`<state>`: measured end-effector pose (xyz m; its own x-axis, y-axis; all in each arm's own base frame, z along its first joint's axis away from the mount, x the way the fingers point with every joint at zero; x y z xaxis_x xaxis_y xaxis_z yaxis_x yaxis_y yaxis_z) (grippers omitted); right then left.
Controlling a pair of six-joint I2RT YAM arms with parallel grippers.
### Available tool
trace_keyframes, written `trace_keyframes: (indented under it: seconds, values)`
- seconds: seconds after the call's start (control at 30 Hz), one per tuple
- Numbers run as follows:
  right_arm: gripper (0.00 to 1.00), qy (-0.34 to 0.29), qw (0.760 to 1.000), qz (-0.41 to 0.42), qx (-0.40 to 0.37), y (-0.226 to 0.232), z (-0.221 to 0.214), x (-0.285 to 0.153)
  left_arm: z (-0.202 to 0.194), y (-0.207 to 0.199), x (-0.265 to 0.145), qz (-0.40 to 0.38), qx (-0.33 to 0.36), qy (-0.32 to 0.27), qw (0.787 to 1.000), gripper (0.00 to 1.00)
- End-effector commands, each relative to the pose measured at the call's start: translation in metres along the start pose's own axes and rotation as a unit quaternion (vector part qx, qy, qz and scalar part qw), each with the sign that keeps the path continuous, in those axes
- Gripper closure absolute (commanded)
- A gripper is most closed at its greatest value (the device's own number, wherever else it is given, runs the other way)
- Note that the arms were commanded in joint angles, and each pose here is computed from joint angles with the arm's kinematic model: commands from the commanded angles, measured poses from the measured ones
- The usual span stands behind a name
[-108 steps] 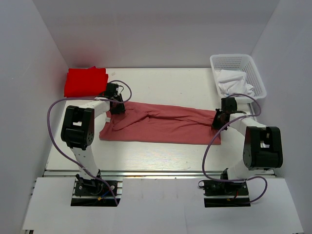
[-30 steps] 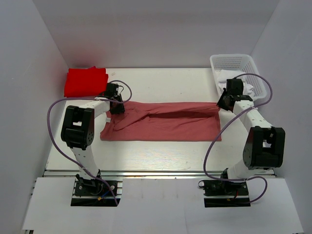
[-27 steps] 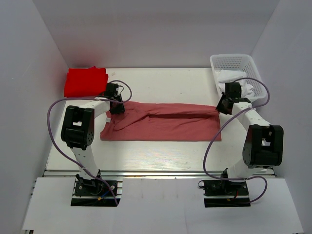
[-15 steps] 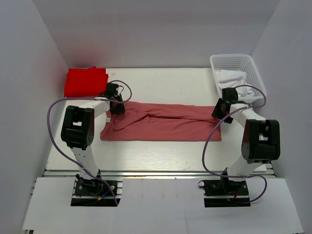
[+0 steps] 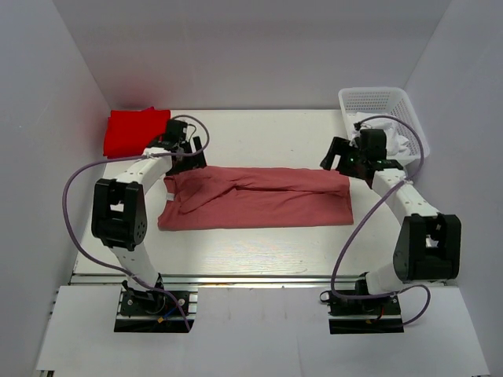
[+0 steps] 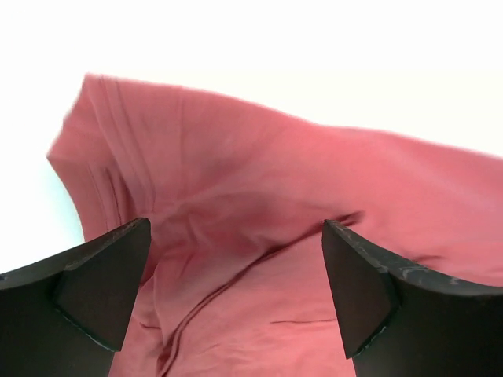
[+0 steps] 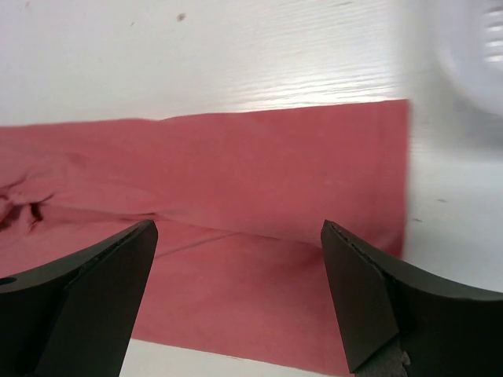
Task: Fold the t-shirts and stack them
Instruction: Fold the other side of the tshirt into a rectangle, then rotate the tshirt 90 degrees
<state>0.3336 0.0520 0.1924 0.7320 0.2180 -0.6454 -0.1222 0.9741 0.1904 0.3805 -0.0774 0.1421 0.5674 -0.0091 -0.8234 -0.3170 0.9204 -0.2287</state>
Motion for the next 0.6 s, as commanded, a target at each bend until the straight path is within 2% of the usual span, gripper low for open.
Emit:
trace_keyframes:
  seconds: [0.0, 0.1, 0.23, 0.4, 0.43, 0.47, 0.57]
  values:
    - [0.1, 0.008, 0.996, 0.086, -0.006, 0.02, 0.001, 0.019, 0.019, -0.02, -0.027, -0.04, -0.001, -0.026, 0.999, 0.0]
    - [0.1, 0.018, 0.993, 0.113, -0.004, 0.026, -0.007, 0.042, 0.013, -0.029, -0.022, -0.092, -0.003, -0.001, 0.996, 0.0]
    - [0.1, 0.072, 0.994, 0.073, 0.035, 0.019, -0.038, 0.069, -0.023, -0.044, 0.002, -0.209, -0.004, 0.066, 0.976, 0.0]
    - [0.1, 0.13, 0.988, 0.057, 0.054, 0.016, -0.087, 0.078, -0.04, -0.044, 0.046, -0.2, -0.025, 0.11, 0.973, 0.0]
    - [0.1, 0.131, 0.989, 0.044, 0.044, 0.016, -0.09, 0.074, -0.039, -0.045, 0.052, -0.195, -0.026, 0.118, 0.973, 0.0]
    - [0.1, 0.165, 0.985, 0.045, 0.03, 0.026, -0.117, 0.068, -0.038, -0.045, 0.058, -0.184, -0.028, 0.126, 0.975, 0.0]
    - [0.1, 0.184, 0.982, 0.05, -0.014, 0.04, -0.14, 0.042, -0.022, -0.056, 0.08, -0.178, -0.023, 0.112, 0.977, 0.0]
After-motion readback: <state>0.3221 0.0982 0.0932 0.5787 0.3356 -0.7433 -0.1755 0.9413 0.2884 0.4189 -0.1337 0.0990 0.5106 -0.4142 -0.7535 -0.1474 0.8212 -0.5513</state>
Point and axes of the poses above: each gripper's point midway between its finger pads, its own x axis out along the fingers, its own y axis along the line the jaws close on, z = x × y, the point moved 8 cm from there along -x, back along the fingers, and after that the axes turned 11 degrees about -x, right-handed, at the moved point
